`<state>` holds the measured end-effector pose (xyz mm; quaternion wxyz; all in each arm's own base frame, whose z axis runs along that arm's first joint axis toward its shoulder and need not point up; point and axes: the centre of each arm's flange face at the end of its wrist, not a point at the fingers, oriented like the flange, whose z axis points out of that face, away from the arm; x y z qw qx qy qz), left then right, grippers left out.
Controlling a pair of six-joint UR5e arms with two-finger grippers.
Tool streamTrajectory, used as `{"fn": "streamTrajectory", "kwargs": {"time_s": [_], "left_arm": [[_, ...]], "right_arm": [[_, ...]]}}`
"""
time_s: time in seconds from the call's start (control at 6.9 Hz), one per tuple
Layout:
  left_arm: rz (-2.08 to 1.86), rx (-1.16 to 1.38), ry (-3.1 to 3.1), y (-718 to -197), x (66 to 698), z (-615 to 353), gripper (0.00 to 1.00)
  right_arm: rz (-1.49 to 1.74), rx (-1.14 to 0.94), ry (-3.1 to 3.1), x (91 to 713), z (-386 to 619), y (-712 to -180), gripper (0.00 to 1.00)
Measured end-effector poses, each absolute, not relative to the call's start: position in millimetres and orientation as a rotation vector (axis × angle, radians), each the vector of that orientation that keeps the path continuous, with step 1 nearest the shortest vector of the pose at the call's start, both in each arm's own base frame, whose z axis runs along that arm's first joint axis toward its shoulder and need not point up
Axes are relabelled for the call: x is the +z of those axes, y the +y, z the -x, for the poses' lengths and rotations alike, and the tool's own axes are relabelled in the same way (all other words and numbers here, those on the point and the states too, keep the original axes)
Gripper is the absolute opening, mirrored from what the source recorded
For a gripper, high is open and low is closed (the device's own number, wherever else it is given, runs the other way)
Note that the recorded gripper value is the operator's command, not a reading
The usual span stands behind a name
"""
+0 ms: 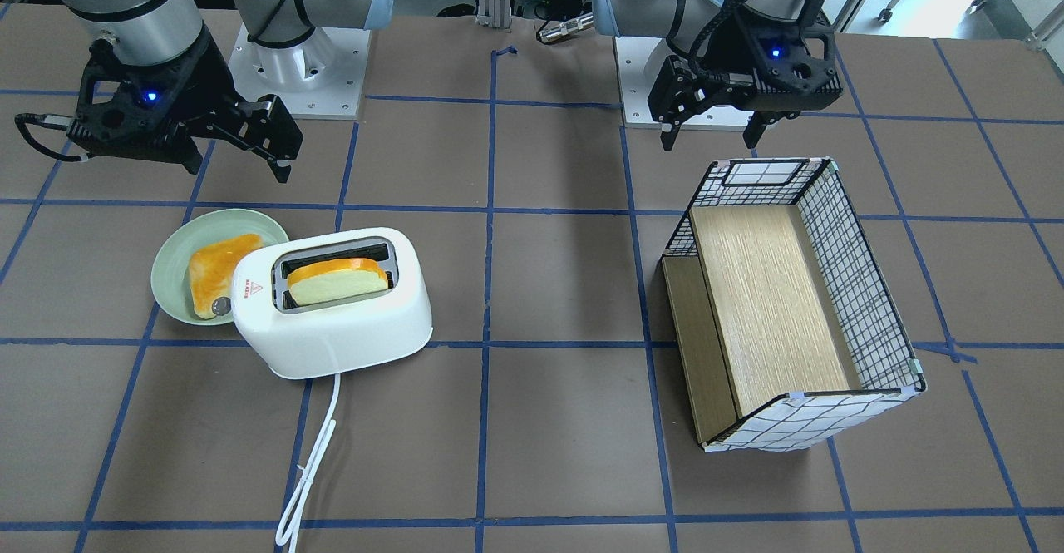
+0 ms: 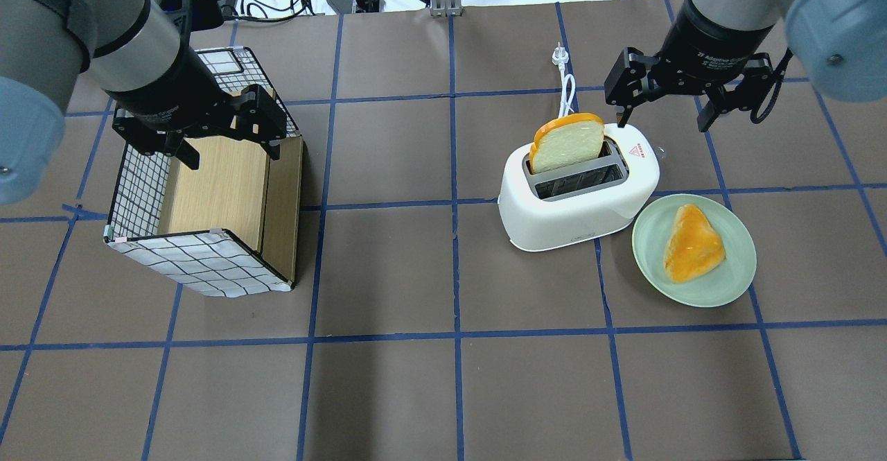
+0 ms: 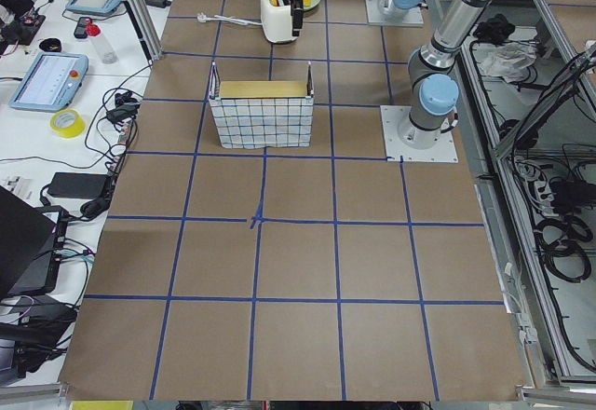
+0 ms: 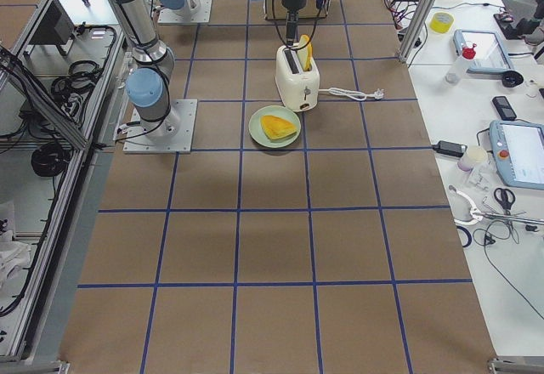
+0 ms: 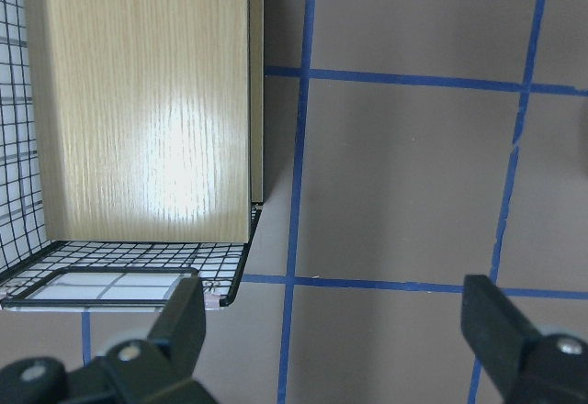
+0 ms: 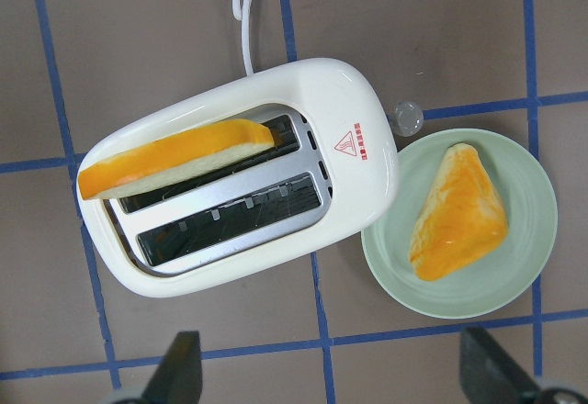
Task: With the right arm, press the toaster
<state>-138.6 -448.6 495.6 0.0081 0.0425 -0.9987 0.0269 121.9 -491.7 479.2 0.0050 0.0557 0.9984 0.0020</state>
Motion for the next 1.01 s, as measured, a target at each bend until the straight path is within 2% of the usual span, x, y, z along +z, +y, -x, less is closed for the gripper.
{"fn": "streamTrajectory", "kwargs": {"time_s": [1.01], "left_arm": [[-0.133,0.085,-3.121,-448.6,495.8,138.6,1.00]], "right_arm": [[-0.180,-0.005,3.121,480.5,-120.8,-492.7,1.00]]}}
